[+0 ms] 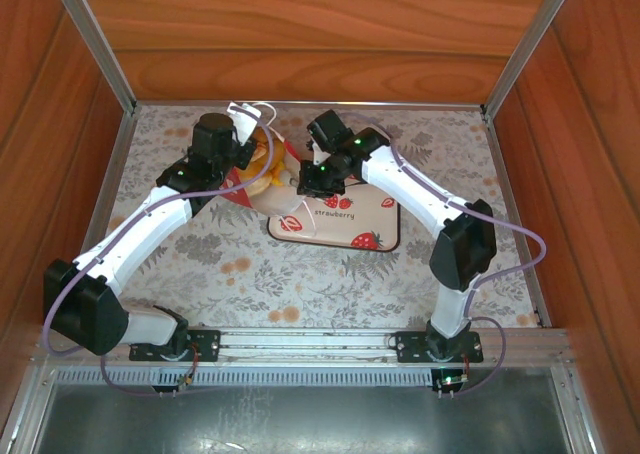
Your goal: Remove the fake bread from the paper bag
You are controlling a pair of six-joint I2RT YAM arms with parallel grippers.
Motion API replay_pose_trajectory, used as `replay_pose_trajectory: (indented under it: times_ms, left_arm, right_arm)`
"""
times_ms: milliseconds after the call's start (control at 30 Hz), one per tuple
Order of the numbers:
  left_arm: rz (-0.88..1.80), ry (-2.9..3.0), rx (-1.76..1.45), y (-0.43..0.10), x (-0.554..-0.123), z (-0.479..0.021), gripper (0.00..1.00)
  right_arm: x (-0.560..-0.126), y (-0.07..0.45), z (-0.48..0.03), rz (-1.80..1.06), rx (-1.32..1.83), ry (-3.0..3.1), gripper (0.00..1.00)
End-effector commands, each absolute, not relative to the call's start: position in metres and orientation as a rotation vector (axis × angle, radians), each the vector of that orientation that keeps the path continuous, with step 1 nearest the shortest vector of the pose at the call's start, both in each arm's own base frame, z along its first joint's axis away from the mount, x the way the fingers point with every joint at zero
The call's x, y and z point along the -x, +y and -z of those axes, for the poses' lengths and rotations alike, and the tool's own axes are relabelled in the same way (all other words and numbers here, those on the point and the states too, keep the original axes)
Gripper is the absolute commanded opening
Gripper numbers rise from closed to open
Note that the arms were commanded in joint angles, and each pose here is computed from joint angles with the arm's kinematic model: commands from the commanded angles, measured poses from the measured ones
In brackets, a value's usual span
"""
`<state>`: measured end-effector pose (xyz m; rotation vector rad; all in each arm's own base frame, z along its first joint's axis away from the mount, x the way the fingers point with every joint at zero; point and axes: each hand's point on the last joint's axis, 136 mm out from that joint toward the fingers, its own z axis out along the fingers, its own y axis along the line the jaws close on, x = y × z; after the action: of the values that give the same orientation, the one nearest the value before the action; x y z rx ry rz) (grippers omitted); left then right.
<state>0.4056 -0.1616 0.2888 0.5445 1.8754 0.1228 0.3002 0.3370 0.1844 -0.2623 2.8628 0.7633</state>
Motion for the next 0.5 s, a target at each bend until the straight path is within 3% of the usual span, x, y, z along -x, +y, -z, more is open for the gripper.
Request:
replay_pose_trajectory:
  times_ms: [0, 467]
  left_arm:
    - [-0.081, 1.804, -0.5, -0.168, -0.407, -0.313, 0.0]
    - [-0.116, 1.827, -0.469, -0.169, -0.417, -0.31, 0.0]
  right_arm:
    - [-0.301, 0.341, -0.204, -0.756, 0.308, 2.808, 0.19]
    - [-0.27, 0.321, -0.267, -0.64, 0.459, 2.699, 0.12]
